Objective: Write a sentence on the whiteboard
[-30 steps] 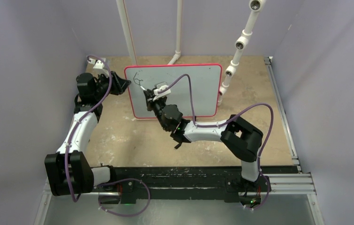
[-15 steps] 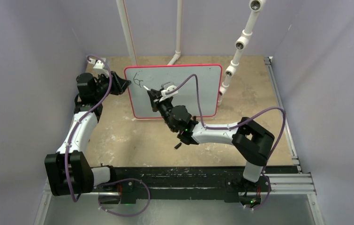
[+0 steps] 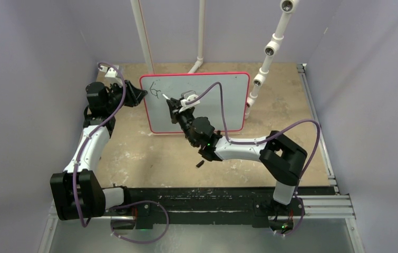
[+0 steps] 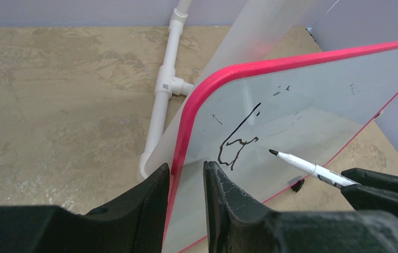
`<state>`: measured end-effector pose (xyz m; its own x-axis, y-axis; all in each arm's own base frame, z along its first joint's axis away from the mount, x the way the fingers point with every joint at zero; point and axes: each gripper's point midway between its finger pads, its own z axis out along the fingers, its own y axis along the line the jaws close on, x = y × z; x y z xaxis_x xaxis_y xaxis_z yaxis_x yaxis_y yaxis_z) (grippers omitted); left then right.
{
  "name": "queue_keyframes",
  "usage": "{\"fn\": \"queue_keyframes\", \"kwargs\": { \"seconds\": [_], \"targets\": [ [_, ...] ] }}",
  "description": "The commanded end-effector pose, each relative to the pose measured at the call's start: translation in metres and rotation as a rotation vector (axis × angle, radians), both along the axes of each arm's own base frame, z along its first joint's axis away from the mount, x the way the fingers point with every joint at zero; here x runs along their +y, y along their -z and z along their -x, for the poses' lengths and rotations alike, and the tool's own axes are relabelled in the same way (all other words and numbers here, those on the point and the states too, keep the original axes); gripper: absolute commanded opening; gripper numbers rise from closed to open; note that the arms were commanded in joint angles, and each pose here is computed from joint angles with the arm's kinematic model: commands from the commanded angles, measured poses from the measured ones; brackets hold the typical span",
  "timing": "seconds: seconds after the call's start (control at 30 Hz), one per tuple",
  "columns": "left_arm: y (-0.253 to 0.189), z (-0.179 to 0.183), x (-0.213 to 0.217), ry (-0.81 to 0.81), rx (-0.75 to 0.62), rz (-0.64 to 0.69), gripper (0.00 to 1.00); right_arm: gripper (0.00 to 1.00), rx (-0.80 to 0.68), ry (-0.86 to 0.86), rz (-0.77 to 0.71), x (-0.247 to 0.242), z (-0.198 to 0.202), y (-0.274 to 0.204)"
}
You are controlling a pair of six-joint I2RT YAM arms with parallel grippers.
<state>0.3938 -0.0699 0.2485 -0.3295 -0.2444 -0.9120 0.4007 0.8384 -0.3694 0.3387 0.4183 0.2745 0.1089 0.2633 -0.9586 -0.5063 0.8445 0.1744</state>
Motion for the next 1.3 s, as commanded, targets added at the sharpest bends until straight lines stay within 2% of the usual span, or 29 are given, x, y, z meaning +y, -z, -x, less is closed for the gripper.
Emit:
{"fn": "queue_keyframes", "kwargs": {
  "seconds": [0.0, 0.3, 1.27],
  "targets": [
    [-0.004, -0.002, -0.001, 0.008, -0.02, -0.002, 0.29, 0.0, -0.037, 0.053, -0.055, -0.006, -0.012, -0.025],
    [-0.003, -0.002, -0.001, 0.009, -0.019, -0.002, 0.29, 0.0, -0.034, 0.074, -0.047, -0.005, -0.024, -0.023],
    [-0.005, -0.002, -0.001, 0.007, -0.023, -0.004, 0.29, 0.0, 0.033, 0.066, 0.041, -0.006, -0.021, 0.015]
  ]
}}
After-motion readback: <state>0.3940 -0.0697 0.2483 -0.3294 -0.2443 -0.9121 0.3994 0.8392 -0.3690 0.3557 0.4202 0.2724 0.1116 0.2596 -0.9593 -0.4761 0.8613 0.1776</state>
